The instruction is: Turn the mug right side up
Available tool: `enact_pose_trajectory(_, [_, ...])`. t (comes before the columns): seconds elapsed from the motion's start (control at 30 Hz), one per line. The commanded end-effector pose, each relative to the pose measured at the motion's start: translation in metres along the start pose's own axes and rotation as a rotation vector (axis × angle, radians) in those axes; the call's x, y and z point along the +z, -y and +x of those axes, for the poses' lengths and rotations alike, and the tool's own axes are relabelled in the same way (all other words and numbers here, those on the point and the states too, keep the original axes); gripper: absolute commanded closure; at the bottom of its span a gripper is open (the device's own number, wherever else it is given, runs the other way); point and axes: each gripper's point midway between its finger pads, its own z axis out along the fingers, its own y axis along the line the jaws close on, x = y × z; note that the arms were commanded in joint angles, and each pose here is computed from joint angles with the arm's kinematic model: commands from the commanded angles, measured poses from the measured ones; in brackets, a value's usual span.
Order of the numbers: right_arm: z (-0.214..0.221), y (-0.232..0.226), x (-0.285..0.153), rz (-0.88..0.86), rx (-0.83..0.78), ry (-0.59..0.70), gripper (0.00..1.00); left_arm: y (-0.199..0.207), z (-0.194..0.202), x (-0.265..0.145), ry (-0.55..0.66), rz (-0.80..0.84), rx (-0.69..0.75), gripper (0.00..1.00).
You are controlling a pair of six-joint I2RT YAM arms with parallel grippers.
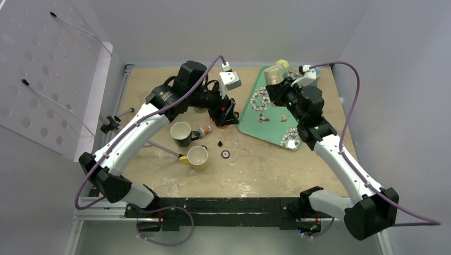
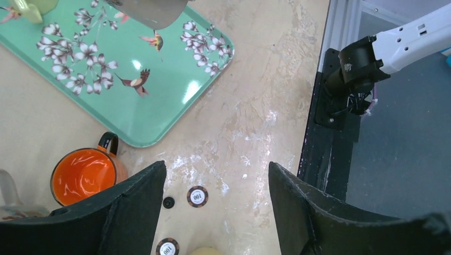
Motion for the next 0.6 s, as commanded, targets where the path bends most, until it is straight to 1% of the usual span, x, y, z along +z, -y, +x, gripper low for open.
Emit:
enact_pose_trajectory(0.0, [-0.073,-0.048,-0.022,-0.151,0.145,0.193,1.0,0.005,-0.011,0.004,0.046,0.034,0.033,0.24])
enact_pose_trajectory(0.03, [-0.084,-0.056,-0.029,-0.177,0.208,0.222,1.0,0.0,-0.014,0.005,0.068,0.006,0.094,0.2])
enact_pose_trajectory(0.13, [-0.112,-0.07,-0.049,-0.21,0.392,0.294,1.0,-0.016,-0.017,0.005,0.092,-0.149,0.302,0.1])
enact_pose_trajectory(0.2, [-0.126,-0.075,-0.061,-0.223,0.494,0.331,1.0,-0.023,-0.025,0.002,0.103,-0.247,0.442,0.05])
enact_pose_trajectory(0.27, [-0.135,-0.081,-0.069,-0.237,0.584,0.347,1.0,-0.027,-0.032,-0.001,0.129,-0.316,0.551,0.01])
enact_pose_trajectory(0.33, [-0.137,-0.087,-0.071,-0.249,0.665,0.341,1.0,-0.031,-0.039,-0.004,0.155,-0.379,0.638,0.0])
enact_pose_trajectory(0.43, [-0.135,-0.1,-0.072,-0.292,0.79,0.308,1.0,-0.029,-0.047,-0.011,0.19,-0.423,0.764,0.0])
enact_pose_trajectory(0.57, [-0.132,-0.116,-0.073,-0.334,0.911,0.282,1.0,-0.036,-0.07,-0.025,0.276,-0.545,0.828,0.0])
